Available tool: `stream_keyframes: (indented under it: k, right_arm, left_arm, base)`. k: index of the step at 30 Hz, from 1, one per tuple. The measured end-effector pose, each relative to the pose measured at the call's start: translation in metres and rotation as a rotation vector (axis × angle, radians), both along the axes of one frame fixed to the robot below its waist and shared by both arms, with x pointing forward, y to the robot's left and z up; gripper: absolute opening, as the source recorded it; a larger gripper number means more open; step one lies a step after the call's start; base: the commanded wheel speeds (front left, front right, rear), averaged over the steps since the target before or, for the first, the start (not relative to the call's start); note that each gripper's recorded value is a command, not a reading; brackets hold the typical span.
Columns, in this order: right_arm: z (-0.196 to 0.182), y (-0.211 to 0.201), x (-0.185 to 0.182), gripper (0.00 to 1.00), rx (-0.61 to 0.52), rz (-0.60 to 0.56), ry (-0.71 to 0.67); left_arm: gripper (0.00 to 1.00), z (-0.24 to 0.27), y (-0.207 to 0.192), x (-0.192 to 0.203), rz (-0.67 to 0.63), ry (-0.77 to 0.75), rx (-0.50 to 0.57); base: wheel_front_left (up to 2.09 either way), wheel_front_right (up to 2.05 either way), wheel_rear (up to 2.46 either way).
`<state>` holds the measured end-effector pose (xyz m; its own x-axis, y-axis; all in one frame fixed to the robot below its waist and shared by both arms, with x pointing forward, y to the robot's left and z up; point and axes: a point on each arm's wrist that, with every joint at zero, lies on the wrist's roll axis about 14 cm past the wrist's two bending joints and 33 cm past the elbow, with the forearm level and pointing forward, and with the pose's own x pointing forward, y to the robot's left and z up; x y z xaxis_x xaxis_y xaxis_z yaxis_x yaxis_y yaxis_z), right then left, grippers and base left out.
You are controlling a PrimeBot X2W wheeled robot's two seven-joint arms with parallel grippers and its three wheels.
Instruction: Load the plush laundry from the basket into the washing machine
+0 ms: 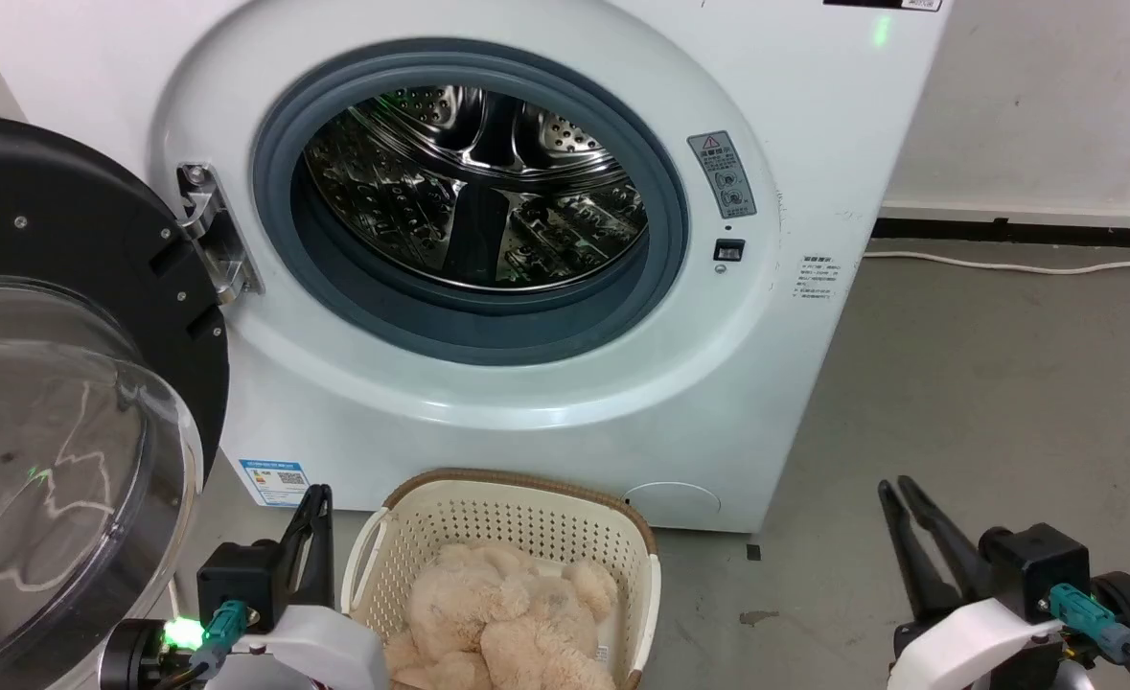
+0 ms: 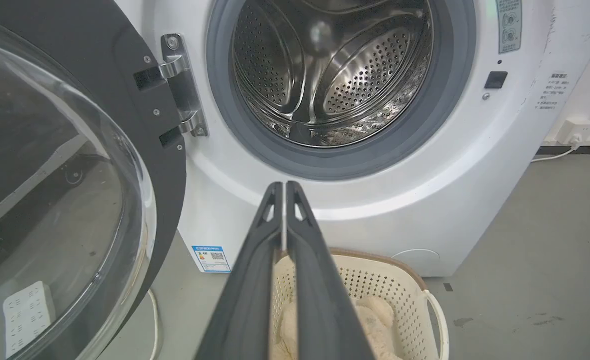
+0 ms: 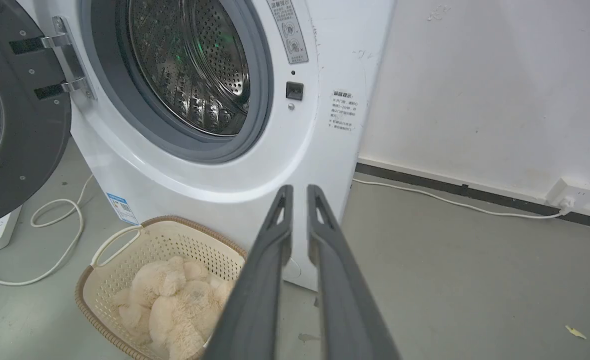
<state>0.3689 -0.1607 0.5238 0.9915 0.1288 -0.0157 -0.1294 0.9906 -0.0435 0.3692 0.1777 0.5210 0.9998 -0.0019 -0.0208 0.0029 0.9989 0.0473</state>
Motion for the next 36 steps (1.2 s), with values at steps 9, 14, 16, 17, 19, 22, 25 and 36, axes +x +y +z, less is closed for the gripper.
stream_keyframes:
  k: [9, 14, 16, 17, 19, 22, 25, 36]
  right_arm:
    - [0.000, -0.002, 0.000, 1.00, 0.003, -0.004, -0.003]
    - [-0.002, -0.004, 0.001, 1.00, 0.004, -0.010, -0.004]
    - [-0.003, -0.005, 0.002, 1.00, 0.005, -0.013, -0.002]
    - [-0.004, -0.005, 0.003, 1.00, 0.009, -0.016, 0.001]
    - [-0.006, -0.007, 0.003, 1.00, 0.014, -0.021, 0.006]
    - [-0.010, -0.009, 0.005, 1.00, 0.022, -0.028, 0.014]
    - [-0.015, -0.011, 0.006, 1.00, 0.026, -0.032, 0.022]
    - [-0.026, -0.020, 0.018, 1.00, 0.072, -0.061, 0.041]
  left_arm:
    - [1.00, -0.001, -0.003, 0.001, -0.009, -0.002, 0.000]
    - [1.00, -0.003, -0.007, 0.003, -0.022, -0.001, -0.001]
    - [1.00, -0.005, -0.009, 0.004, -0.027, 0.004, -0.001]
    - [1.00, -0.007, -0.010, 0.005, -0.030, 0.008, -0.001]
    - [1.00, -0.009, -0.013, 0.006, -0.039, 0.011, -0.002]
    - [1.00, -0.017, -0.018, 0.008, -0.052, 0.032, -0.001]
    - [1.00, -0.025, -0.023, 0.013, -0.068, 0.052, -0.001]
    - [1.00, -0.071, -0.045, 0.030, -0.143, 0.182, 0.010]
  base:
    - [0.00, 0.00, 0.00]
    - [0.00, 0.00, 0.00]
    - [0.00, 0.00, 0.00]
    - [0.00, 0.00, 0.00]
    - [0.00, 0.00, 0.00]
    - [0.00, 0.00, 0.00]
    - [0.00, 0.00, 0.00]
    - [0.00, 0.00, 0.00]
